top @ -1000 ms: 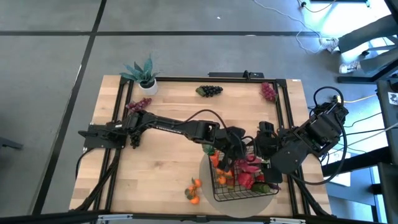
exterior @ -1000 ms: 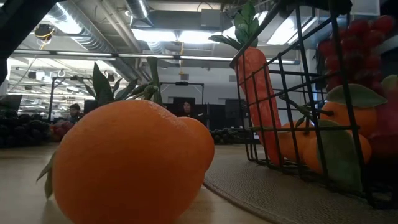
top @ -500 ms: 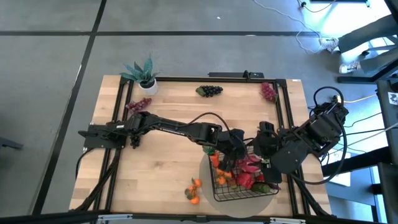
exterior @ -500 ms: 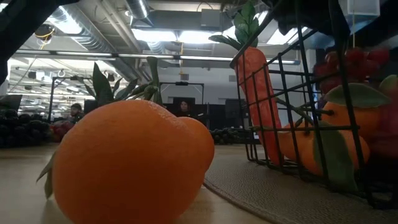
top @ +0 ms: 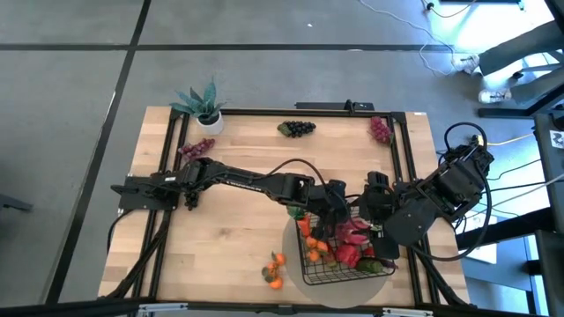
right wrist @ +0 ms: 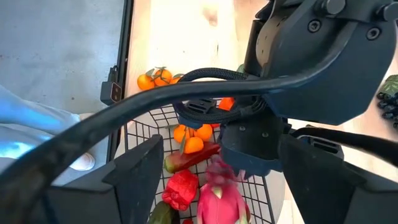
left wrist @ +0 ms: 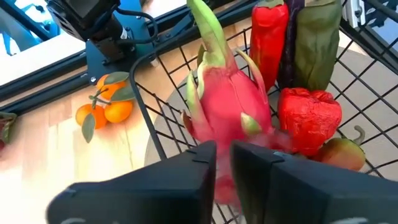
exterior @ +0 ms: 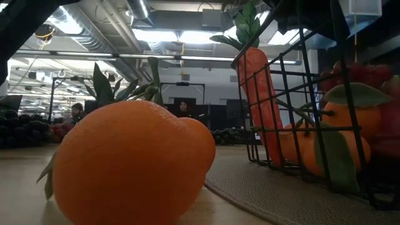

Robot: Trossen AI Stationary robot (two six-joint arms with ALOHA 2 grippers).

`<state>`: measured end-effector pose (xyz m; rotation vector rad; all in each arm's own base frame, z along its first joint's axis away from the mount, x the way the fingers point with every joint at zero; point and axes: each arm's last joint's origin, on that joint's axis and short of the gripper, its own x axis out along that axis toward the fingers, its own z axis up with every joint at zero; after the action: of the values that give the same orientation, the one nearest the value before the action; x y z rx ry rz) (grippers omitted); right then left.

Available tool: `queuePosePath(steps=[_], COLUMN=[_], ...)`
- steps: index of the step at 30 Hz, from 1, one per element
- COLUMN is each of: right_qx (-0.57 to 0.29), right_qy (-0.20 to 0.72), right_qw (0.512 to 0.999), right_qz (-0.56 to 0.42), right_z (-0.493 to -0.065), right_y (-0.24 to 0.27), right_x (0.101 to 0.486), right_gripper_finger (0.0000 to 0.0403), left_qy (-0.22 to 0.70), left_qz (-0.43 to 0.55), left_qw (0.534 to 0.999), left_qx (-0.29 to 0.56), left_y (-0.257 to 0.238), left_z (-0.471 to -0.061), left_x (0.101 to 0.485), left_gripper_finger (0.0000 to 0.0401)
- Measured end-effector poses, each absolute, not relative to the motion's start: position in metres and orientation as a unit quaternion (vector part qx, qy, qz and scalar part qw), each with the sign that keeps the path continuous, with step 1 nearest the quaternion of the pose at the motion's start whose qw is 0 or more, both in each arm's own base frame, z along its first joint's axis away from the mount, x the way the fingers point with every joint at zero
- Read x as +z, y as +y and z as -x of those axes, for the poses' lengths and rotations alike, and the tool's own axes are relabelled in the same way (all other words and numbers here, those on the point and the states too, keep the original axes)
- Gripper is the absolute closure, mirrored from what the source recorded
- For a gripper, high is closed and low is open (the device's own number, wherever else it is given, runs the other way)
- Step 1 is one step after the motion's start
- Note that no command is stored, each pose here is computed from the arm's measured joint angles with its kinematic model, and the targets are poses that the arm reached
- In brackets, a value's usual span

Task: Build produce basket
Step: Put the bottom center grapes into the wire basket, then put the bottom center orange into the wire basket

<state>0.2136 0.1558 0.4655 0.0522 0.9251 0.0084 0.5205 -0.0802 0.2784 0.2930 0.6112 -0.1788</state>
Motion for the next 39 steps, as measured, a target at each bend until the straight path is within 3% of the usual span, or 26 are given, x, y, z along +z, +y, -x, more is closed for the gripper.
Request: queuePosePath(steps=[7,12,21,27,39], right_qx=[0.004,0.007,0.018,-0.003,-0.014], right_qy=[0.446,0.446,0.440,0.407,0.391], right_qw=[0.895,0.895,0.898,0.913,0.920], right_qz=[-0.025,-0.023,-0.013,-0.011,0.006], right_z=[-0.213,-0.213,-0.205,-0.193,-0.190], right_y=[0.156,0.157,0.163,0.160,0.156], right_x=[0.465,0.466,0.467,0.475,0.478], right_gripper_finger=[0.0104,0.0104,0.0104,0.0104,0.0104], left_qy=[0.300,0.281,0.313,0.322,0.462], left_qz=[-0.147,-0.090,-0.070,-0.007,0.068], left_qw=[0.940,0.954,0.945,0.947,0.884], left_qx=[-0.067,-0.048,-0.059,-0.013,0.034], left_y=[-0.079,-0.080,-0.092,-0.092,-0.098], left_z=[-0.519,-0.509,-0.458,-0.430,-0.356], left_x=[0.281,0.307,0.362,0.389,0.411], left_gripper_finger=[0.0341,0.0345,0.0346,0.0346,0.0346])
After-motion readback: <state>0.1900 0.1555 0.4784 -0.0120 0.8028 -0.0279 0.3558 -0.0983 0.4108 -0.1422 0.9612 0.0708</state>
